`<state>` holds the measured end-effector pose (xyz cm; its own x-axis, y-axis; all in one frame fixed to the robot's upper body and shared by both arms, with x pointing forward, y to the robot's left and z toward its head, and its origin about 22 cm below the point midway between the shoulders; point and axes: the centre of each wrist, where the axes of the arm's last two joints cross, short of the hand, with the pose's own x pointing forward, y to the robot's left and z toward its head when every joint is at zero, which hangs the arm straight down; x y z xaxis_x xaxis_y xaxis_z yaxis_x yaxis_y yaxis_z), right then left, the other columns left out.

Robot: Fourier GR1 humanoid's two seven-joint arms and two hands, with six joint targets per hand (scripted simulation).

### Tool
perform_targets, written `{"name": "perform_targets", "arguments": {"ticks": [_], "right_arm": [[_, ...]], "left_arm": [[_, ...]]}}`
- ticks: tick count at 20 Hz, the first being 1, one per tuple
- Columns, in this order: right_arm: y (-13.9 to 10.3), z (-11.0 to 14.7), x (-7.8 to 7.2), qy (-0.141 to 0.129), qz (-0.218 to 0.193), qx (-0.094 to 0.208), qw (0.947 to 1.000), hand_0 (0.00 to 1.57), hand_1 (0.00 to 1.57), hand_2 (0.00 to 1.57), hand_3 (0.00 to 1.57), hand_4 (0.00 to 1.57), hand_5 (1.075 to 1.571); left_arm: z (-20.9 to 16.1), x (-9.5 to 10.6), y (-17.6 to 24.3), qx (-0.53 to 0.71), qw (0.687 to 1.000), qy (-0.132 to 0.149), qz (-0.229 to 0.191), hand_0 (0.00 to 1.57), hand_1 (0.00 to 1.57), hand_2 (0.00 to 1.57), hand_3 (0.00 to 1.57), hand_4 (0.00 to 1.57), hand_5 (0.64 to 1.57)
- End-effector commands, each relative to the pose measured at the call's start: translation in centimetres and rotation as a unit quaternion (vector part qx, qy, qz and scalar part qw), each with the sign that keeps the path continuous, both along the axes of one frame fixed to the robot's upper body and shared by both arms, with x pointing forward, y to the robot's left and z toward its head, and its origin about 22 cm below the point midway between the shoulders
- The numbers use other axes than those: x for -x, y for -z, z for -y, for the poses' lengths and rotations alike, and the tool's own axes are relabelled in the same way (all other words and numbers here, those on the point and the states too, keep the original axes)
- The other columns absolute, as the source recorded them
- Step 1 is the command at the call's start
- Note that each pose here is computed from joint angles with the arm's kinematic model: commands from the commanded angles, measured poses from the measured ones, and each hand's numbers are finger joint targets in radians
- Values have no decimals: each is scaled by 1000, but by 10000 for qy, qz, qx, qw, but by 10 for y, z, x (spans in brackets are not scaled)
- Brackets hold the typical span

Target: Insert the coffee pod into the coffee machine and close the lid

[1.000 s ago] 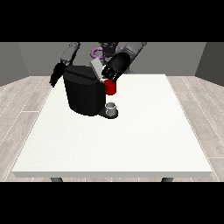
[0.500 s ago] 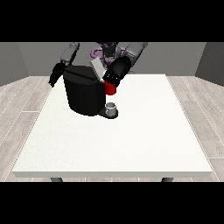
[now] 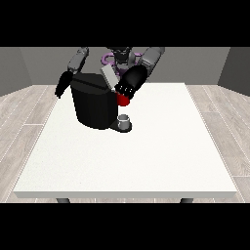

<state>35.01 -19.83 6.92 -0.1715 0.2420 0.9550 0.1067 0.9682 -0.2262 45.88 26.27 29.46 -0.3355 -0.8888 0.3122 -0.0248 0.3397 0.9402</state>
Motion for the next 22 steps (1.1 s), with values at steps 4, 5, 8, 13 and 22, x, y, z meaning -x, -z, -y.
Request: {"name": "perform_targets", "arguments": {"ticks": [4,5,8,13,22], "right_arm": [[-8,11,-8,-83,4,-8,10000,0,0,0,0,144,1571],[8,3,0,126,-11,2,9999,0,0,0,0,99,1571],[7,-3,0,78,-33,-37,10000,0,0,0,0,71,1571],[-5,-4,-8,19,182,72,9998,0,0,0,0,108,1571],[5,3,-8,134,140,107,9998,0,0,0,0,147,1571]], "left_arm": [[18,-2,-2,124,9993,158,305,1247,1247,1210,954,0,1571],[12,-1,7,117,9988,257,392,1241,1241,1202,970,0,1571],[3,-1,5,55,9990,227,391,1232,1232,1211,967,0,1571],[11,2,-12,-326,9967,282,691,1088,1088,1075,800,0,1571],[8,2,-10,-574,9947,48,848,0,0,635,508,0,1571]]}}
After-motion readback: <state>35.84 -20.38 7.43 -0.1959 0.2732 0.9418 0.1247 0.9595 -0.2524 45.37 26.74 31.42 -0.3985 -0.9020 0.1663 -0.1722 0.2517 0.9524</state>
